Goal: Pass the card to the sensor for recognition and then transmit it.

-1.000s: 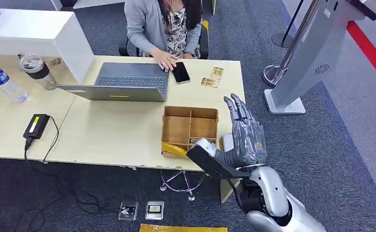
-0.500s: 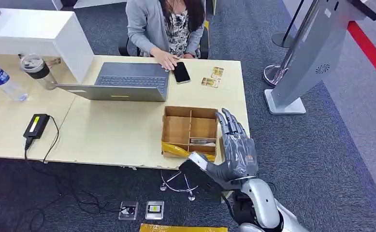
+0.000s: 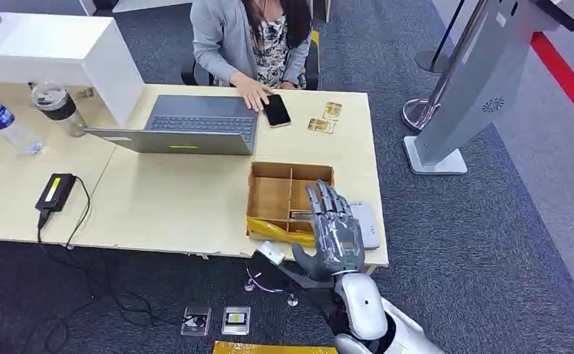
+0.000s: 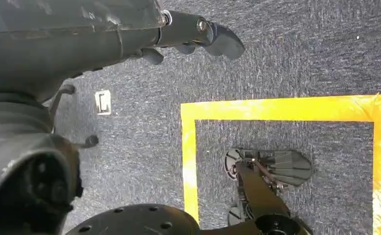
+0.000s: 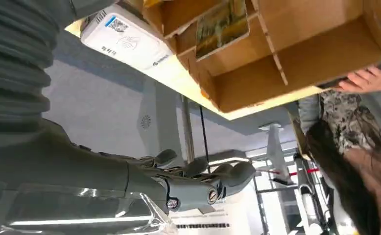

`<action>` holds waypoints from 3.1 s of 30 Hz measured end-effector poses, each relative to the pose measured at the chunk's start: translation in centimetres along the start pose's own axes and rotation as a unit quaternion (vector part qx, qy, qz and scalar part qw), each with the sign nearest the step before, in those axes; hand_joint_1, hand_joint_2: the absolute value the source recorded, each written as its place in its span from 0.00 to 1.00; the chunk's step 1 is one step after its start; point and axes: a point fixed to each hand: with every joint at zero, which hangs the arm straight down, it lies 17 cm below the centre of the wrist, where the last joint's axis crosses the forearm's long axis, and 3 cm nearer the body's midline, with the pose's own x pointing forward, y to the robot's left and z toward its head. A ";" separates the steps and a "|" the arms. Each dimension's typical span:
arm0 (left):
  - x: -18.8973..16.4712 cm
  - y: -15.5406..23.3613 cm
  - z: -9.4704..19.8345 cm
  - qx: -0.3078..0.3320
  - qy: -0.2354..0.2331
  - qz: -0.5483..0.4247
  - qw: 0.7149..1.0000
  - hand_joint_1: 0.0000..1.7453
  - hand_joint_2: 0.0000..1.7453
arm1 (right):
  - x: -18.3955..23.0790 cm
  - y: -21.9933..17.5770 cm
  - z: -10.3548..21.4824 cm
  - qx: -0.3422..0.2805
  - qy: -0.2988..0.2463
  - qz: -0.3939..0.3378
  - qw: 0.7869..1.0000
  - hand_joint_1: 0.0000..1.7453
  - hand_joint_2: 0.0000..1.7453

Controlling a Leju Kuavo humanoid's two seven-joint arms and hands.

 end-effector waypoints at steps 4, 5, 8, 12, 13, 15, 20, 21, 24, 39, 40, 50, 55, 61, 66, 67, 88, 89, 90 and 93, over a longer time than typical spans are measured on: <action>0.0 -0.2 0.0 -0.004 -0.001 -0.003 1.000 0.00 0.00 | 0.9 0.7 -0.3 0.011 -0.008 0.022 1.000 0.00 1.00; 0.0 -0.2 0.0 -0.005 -0.002 -0.004 1.000 0.00 0.00 | 1.0 0.9 -0.3 0.016 -0.009 0.028 0.999 0.00 1.00; 0.0 -0.3 0.1 -0.008 0.000 -0.001 1.000 0.00 0.00 | 1.4 1.4 -0.5 0.027 -0.015 0.048 0.998 0.00 1.00; 0.0 -0.5 0.1 -0.013 0.000 -0.001 1.000 0.00 0.00 | 1.9 2.4 -0.3 0.047 -0.021 0.066 0.997 0.00 1.00; 0.0 -0.5 0.1 -0.013 -0.001 -0.002 1.000 0.00 0.00 | 1.9 2.5 -0.3 0.050 -0.022 0.074 0.996 0.00 1.00; 0.0 -0.6 0.1 -0.014 -0.001 -0.002 1.000 0.00 0.00 | 1.8 2.6 -0.5 0.057 -0.023 0.087 0.994 0.00 1.00; 0.0 -0.6 0.1 -0.017 -0.002 -0.005 1.000 0.00 0.00 | 1.7 2.8 -0.8 0.072 -0.025 0.107 0.991 0.00 1.00; 0.0 -0.6 0.1 -0.017 -0.002 -0.005 1.000 0.00 0.00 | 1.6 2.9 -0.8 0.076 -0.025 0.110 0.991 0.00 1.00; 0.0 -0.7 0.1 -0.017 -0.002 -0.006 1.000 0.00 0.00 | 1.4 2.9 -1.1 0.084 -0.025 0.115 0.989 0.00 1.00; -0.1 -0.3 0.0 -0.016 -0.002 -0.012 1.000 0.00 0.00 | 0.4 3.4 -1.9 0.129 -0.021 0.114 0.985 0.00 1.00; -0.1 -0.3 0.0 -0.016 -0.002 -0.012 1.000 0.00 0.00 | 0.3 3.3 -1.9 0.129 -0.021 0.114 0.985 0.00 1.00; -0.2 -0.3 0.0 -0.017 -0.002 -0.017 1.000 0.00 0.00 | 0.3 3.0 -2.6 0.142 -0.029 0.124 0.982 0.00 1.00; -0.2 -0.3 0.0 -0.018 -0.002 -0.018 1.000 0.00 0.00 | 0.6 2.8 -3.0 0.140 -0.031 0.123 0.982 0.00 1.00; -0.3 -0.3 0.0 -0.018 0.000 -0.018 1.000 0.00 0.00 | 0.6 3.3 -3.3 0.141 -0.031 0.123 0.982 0.00 1.00; -0.3 -0.4 0.0 -0.020 -0.001 -0.020 1.000 0.00 0.00 | 0.6 3.8 -3.7 0.146 -0.028 0.126 0.981 0.00 1.00; -0.3 -0.4 0.0 -0.020 -0.001 -0.020 1.000 0.00 0.00 | 0.6 3.9 -3.7 0.147 -0.028 0.126 0.981 0.00 1.00; -0.2 -0.5 0.0 -0.022 -0.003 -0.026 0.999 0.00 0.00 | -1.4 4.5 -4.5 0.155 -0.001 0.130 0.979 0.00 1.00; -0.2 -0.5 0.0 -0.022 -0.003 -0.026 0.999 0.00 0.00 | -1.6 4.4 -4.7 0.153 0.002 0.132 0.979 0.00 1.00; -0.2 -0.4 0.0 -0.021 -0.003 -0.026 0.999 0.00 0.00 | -1.7 4.2 -4.7 0.152 0.003 0.132 0.980 0.00 1.00; -0.2 -0.4 0.0 -0.021 -0.003 -0.025 0.999 0.00 0.00 | -2.1 3.7 -5.0 0.148 0.009 0.131 0.980 0.00 1.00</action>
